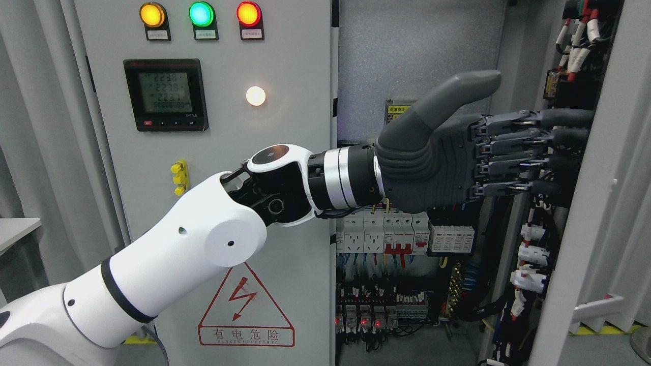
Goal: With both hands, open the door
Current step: 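Push the left hand against the ajar door's edge, swinging it open, then sweep the left hand farther to push the door fully open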
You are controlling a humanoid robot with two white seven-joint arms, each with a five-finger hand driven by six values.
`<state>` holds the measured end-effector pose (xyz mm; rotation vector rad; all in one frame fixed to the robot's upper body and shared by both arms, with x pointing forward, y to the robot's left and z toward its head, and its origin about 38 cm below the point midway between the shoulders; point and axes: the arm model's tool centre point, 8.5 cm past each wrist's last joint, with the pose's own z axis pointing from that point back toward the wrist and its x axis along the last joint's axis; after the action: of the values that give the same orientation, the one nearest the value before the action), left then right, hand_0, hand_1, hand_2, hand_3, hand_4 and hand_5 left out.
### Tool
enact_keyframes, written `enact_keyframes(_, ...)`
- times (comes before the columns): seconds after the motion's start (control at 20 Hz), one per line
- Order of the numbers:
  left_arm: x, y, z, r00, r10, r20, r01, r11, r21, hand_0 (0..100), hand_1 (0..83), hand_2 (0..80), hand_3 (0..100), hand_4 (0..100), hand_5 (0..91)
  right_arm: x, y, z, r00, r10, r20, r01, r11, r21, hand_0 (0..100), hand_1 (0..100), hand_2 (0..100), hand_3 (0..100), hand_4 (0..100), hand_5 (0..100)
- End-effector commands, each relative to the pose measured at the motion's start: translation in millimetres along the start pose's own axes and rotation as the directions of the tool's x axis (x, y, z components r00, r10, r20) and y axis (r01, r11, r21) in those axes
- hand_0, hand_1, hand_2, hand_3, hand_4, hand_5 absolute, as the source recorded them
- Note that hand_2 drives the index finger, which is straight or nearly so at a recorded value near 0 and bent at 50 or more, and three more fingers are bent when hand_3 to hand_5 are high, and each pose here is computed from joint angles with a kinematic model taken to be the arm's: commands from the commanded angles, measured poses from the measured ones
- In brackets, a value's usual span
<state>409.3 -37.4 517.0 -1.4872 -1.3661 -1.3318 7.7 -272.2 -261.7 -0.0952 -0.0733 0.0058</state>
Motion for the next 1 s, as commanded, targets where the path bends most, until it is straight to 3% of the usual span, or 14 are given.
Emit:
enact_keyframes(0.0,-48.3,-3.1,-42.0,0.993,0.073,-0.096,-0.077,0.996,-0.04,29,0.0,2.8,3,3,0.0,15.0,-1.8,-1.2,0.999,0.0,0.037,0.0,1.0,-0.003,22,0,0,0,0,0)
enact_keyframes(0.25,-42.6,-10.4,-57.4,0.994,0.055,-0.095,-0.062,0.995,-0.073,29,0.0,2.8,3,3,0.0,15.1,-0.8,-1.2,0.999,0.0,0.037,0.0,1.0,-0.002,22,0,0,0,0,0)
enact_keyframes(0.55,-37.5,-19.5,-83.3,0.995,0.039,-0.088,-0.045,0.997,-0.066,29,0.0,2.8,3,3,0.0,14.5,-0.7,-1.1,0.999,0.0,0.035,0.0,1.0,-0.002,22,0,0,0,0,0)
enact_keyframes(0.95,-19.5,-21.1,-90.2,0.996,-0.01,-0.09,0.005,0.999,-0.054,29,0.0,2.8,3,3,0.0,15.1,-1.8,-1.2,0.999,0.0,0.037,0.0,1.0,-0.003,22,0,0,0,0,0)
